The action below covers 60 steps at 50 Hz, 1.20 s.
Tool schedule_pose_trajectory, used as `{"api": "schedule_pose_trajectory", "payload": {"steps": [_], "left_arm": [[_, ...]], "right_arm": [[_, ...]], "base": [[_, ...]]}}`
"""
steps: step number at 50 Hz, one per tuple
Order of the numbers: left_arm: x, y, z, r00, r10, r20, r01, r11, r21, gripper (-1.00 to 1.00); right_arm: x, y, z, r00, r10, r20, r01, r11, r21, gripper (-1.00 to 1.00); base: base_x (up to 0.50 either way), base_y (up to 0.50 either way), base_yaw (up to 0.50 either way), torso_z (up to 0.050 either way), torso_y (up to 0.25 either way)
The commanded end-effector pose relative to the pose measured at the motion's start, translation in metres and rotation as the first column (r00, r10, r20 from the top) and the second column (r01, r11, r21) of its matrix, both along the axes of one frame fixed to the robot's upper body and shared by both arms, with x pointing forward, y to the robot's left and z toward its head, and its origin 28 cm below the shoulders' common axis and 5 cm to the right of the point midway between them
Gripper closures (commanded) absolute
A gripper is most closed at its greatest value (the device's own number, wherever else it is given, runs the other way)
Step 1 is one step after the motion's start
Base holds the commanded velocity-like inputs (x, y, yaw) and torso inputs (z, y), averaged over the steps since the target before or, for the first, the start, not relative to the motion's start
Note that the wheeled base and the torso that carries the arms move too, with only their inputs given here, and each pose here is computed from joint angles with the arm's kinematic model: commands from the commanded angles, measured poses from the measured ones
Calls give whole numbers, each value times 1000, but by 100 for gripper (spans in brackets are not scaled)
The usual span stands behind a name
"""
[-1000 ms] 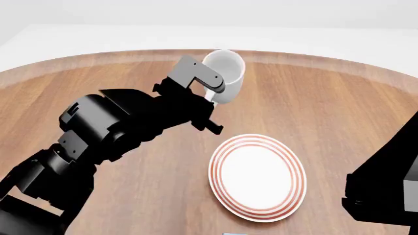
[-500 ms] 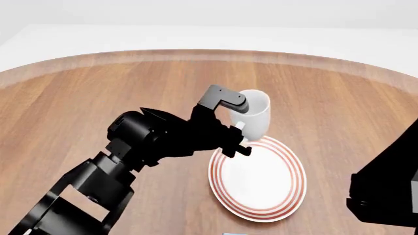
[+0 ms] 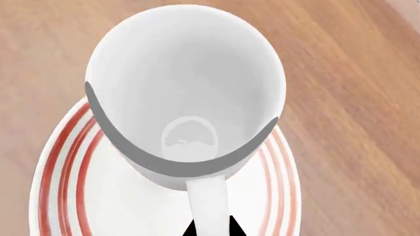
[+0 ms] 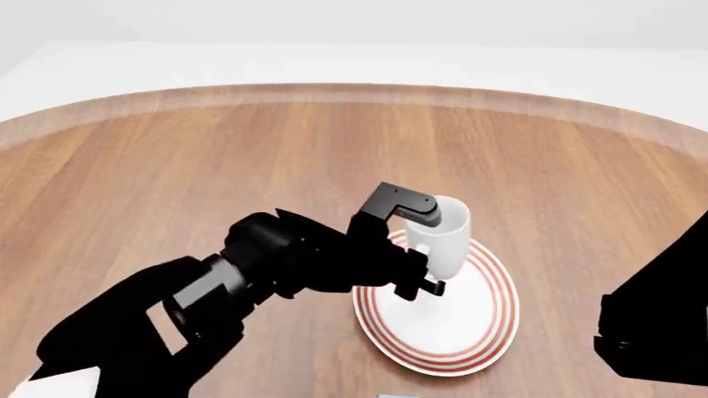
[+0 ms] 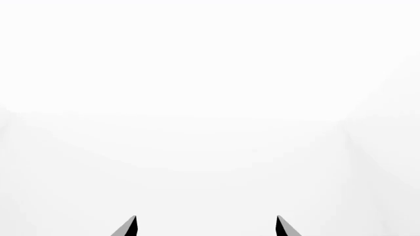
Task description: Pick up the white mug and put it on the plate, and put the chocolate pudding to the right of the plate.
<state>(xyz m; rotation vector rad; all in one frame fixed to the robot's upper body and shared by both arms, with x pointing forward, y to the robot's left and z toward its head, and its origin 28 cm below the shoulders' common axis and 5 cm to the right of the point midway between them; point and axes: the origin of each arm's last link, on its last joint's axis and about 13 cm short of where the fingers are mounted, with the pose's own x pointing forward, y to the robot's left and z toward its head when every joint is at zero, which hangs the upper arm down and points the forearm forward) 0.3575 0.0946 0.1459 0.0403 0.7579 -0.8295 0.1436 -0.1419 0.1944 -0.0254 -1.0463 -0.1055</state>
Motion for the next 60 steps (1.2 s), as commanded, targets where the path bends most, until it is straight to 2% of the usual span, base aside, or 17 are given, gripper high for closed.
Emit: {"api": "schedule_pose_trajectory", "payload": {"steps": [1, 9, 15, 25, 33, 34, 37, 38, 45, 57, 60], "left_arm": [[0, -2, -8, 999, 27, -25, -27, 999, 19, 100], [3, 0, -4, 998, 51, -22, -50, 998, 36, 100], [1, 0, -11, 997, 64, -30, -63, 997, 52, 100], [-1, -4, -10, 999, 46, -10, -46, 998, 39, 100], [-3, -4, -15, 999, 37, 1, -37, 997, 63, 100], [-4, -2, -17, 998, 65, -25, -63, 996, 66, 100], [-3, -2, -19, 998, 68, -17, -67, 995, 80, 100], [-4, 0, -21, 996, 89, -20, -87, 991, 102, -100], [-5, 3, -27, 991, 127, -52, -121, 987, 106, -100], [-6, 1, -29, 991, 134, -28, -131, 986, 104, -100], [-8, -5, -27, 994, 113, -7, -111, 990, 90, -100]], "right_arm": [[0, -2, -1, 1000, -20, 7, 20, 1000, -12, -100], [0, -3, -1, 1000, -19, 5, 19, 1000, -9, -100], [0, -2, -1, 1000, -17, 4, 18, 1000, -8, -100], [0, -2, -2, 1000, -13, 0, 13, 1000, -4, -100], [0, -2, -2, 1000, -12, -1, 12, 1000, -3, -100], [0, -1, -2, 1000, -11, -1, 11, 1000, -3, -100], [0, -1, -3, 1000, -11, -3, 11, 1000, -4, -100], [1, -1, -3, 1000, -12, -3, 12, 1000, -3, -100], [1, -1, -3, 1000, -12, -4, 12, 1000, -7, -100], [1, 0, -4, 1000, -9, -8, 9, 1000, -13, -100], [2, 1, -5, 1000, -7, -12, 7, 1000, -14, -100]], "base": [[0, 0, 0, 0, 0], [0, 0, 0, 0, 0], [0, 0, 0, 0, 0], [0, 0, 0, 0, 0], [0, 0, 0, 0, 0], [0, 0, 0, 0, 0], [0, 0, 0, 0, 0], [0, 0, 0, 0, 0], [0, 0, 0, 0, 0], [0, 0, 0, 0, 0], [0, 0, 0, 0, 0]]}}
